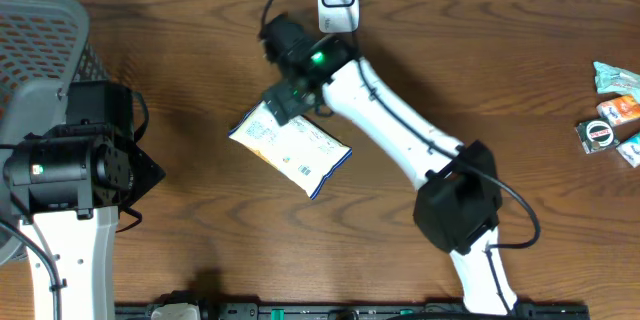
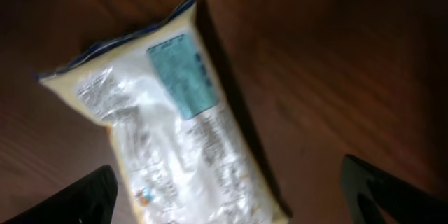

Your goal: Scan the item barcode

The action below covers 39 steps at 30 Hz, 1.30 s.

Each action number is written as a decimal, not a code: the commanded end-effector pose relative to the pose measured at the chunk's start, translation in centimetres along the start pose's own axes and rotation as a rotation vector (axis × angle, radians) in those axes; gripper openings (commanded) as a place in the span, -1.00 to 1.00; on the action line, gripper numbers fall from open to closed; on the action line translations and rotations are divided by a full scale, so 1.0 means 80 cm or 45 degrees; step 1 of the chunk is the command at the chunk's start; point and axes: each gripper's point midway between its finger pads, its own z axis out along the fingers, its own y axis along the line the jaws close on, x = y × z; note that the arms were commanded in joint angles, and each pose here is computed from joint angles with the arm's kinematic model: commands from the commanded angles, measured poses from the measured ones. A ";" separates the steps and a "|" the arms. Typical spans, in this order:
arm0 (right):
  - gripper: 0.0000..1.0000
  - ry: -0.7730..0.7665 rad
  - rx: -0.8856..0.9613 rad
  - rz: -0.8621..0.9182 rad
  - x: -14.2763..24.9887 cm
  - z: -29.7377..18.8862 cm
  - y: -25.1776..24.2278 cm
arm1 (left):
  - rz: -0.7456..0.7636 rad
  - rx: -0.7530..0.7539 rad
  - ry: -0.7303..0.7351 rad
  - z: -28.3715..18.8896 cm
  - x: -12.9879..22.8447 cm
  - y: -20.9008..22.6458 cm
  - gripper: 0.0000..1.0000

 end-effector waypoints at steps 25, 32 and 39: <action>0.63 0.306 -1.148 -0.049 0.081 0.088 0.040 | -0.021 -0.005 -0.001 -0.001 0.000 0.003 0.95; 0.06 0.388 -1.040 -0.139 0.107 0.107 0.059 | -0.021 -0.005 -0.001 -0.001 0.000 0.003 0.95; -0.98 0.396 -1.004 -0.064 0.099 0.113 0.070 | -0.021 -0.005 -0.001 -0.001 0.000 0.003 0.96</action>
